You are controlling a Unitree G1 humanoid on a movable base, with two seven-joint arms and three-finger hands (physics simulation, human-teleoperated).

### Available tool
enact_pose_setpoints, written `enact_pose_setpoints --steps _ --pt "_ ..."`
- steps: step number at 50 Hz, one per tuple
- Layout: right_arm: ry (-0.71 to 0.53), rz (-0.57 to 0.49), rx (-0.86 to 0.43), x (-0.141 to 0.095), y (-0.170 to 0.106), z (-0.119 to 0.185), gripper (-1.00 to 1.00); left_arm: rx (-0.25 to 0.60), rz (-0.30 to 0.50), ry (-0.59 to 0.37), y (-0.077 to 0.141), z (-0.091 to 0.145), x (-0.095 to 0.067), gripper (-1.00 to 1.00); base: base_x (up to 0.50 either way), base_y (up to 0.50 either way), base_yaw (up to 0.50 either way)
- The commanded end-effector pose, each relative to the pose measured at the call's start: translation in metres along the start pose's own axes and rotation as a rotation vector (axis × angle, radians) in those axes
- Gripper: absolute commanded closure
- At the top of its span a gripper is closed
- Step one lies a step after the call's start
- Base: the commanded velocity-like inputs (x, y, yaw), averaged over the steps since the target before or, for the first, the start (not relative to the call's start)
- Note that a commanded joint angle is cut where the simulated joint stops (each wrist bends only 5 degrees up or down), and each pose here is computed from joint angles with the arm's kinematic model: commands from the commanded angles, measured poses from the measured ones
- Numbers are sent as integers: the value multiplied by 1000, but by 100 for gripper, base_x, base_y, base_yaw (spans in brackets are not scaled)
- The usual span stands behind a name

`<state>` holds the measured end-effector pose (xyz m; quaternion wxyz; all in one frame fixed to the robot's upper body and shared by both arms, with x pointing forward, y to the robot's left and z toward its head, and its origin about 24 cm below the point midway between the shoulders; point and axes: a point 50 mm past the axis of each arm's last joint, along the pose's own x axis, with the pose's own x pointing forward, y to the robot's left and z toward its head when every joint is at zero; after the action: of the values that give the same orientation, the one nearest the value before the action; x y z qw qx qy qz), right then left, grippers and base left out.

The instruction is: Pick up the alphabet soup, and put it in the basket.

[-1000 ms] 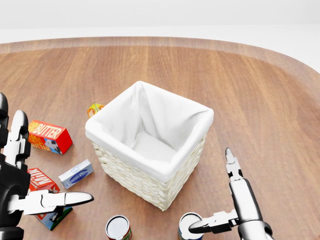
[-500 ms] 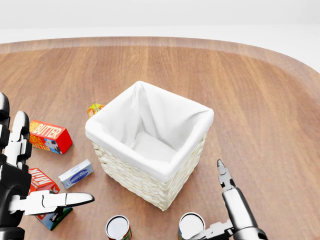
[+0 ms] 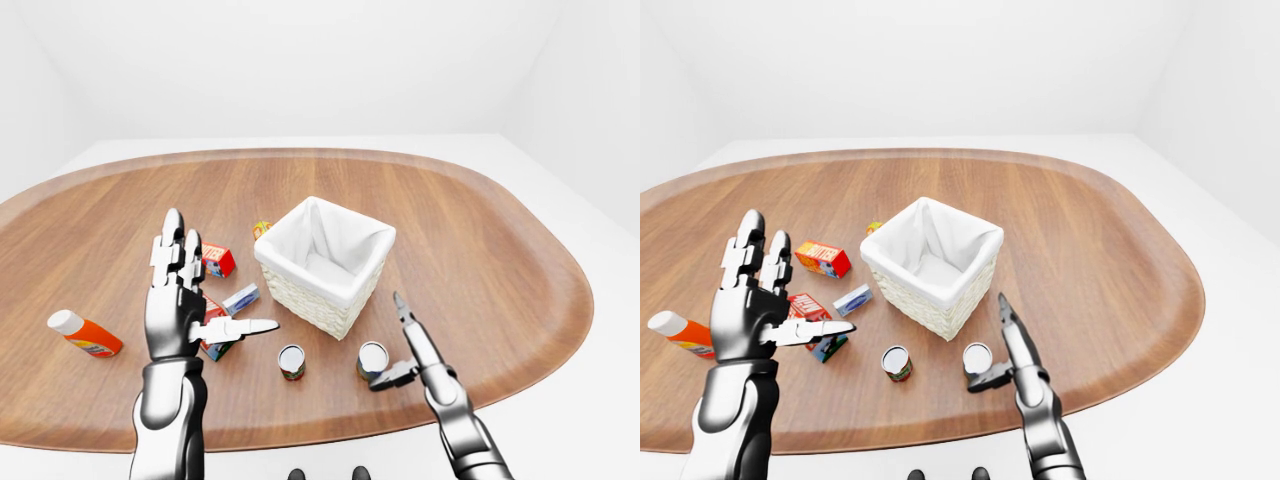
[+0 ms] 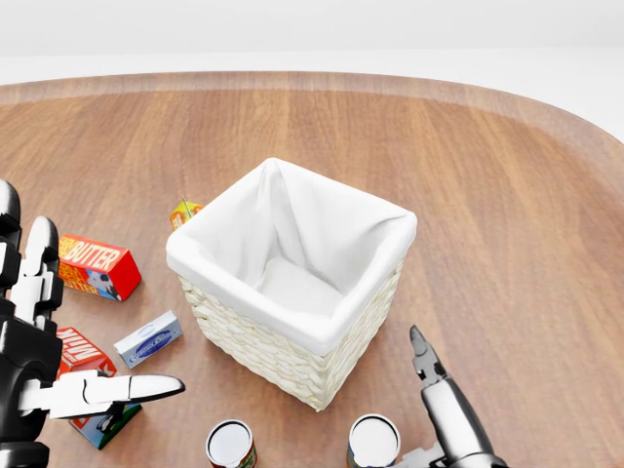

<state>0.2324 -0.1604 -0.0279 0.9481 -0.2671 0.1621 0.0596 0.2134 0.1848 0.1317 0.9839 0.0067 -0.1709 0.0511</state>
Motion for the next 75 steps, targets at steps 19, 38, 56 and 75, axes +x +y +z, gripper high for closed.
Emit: enact_pose_setpoints --steps 19,38,56,75 --pt "11 62 -66 1 18 -12 -100 2 -4 13 0 -3 0 -100 0 0 0" --pt "19 97 -90 3 30 -20 -100 2 -5 9 -1 -2 0 -100 0 0 0" --pt "54 110 -98 5 35 -27 -100 2 -6 11 -2 -2 0 -100 0 0 0" --pt "69 136 -102 5 38 -30 -100 4 -9 21 -2 -5 0 -100 0 0 0"
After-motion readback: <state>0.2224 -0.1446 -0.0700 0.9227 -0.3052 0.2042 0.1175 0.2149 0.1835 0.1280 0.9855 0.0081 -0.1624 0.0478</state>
